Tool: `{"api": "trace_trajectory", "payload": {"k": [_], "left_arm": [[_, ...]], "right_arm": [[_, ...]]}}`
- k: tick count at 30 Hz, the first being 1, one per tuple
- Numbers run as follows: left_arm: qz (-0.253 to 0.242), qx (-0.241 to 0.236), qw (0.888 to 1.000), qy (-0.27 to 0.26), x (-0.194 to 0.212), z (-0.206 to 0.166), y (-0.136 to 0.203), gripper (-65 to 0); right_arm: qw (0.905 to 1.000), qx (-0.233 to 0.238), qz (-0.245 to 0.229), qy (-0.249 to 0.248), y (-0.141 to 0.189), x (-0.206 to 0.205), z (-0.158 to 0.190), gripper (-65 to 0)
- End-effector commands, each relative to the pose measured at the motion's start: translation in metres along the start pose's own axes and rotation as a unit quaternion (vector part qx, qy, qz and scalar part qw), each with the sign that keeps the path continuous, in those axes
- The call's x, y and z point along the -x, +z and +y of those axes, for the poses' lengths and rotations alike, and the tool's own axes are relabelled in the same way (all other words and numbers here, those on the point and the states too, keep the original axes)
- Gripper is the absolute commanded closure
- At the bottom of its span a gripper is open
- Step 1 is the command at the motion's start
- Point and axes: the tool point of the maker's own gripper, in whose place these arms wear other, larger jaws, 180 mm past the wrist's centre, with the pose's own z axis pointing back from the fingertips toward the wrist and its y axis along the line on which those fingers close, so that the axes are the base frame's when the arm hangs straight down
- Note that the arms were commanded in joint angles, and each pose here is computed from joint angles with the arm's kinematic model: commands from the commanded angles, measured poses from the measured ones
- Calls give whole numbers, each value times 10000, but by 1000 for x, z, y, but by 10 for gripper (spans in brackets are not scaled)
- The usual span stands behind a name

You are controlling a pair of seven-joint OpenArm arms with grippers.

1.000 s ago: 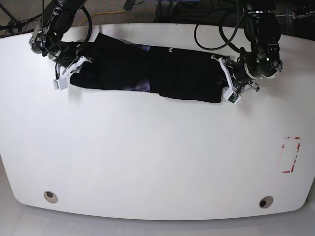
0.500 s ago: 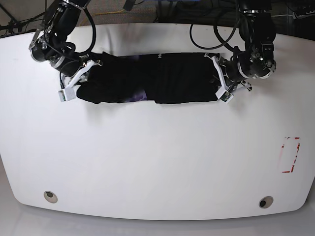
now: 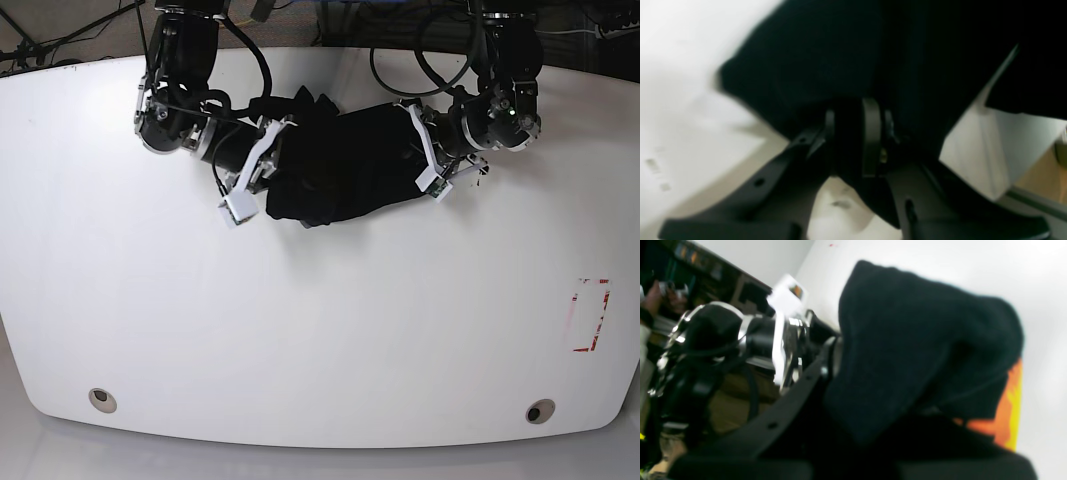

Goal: Fold the T-shirt properly
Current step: 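Fold the strip in half with the right gripper toward the left gripper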

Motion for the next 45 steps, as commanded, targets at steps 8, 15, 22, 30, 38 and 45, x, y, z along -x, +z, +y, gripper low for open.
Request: {"api": "trace_trajectory", "payload": {"k": [8, 15, 22, 30, 38, 45], "left_arm": [[-489, 83, 9987, -65, -18, -8, 6, -81], [-500, 112, 9987, -71, -18, -11, 6, -96], [-1173, -76, 9929, 191, -36, 5, 34, -219], [-1983, -1218, 9682, 914, -29, 83, 115, -219], [-1553, -1936, 9644, 913, 11, 121, 160, -221], [-1066, -1722, 9775, 597, 24, 113, 155, -221]], "right_arm": [[9991, -109, 200, 347, -44, -4, -5, -44], [9986, 128, 296, 425, -47, 0, -19, -346], [9976, -4, 411, 564, -57, 1, -10, -414], [9955, -629, 219, 670, -87, -1, 30, -414], [9910, -1265, 141, 403, -129, 4, 64, -414], [9883, -1219, -63, 911, -105, -11, 71, -415]]}}
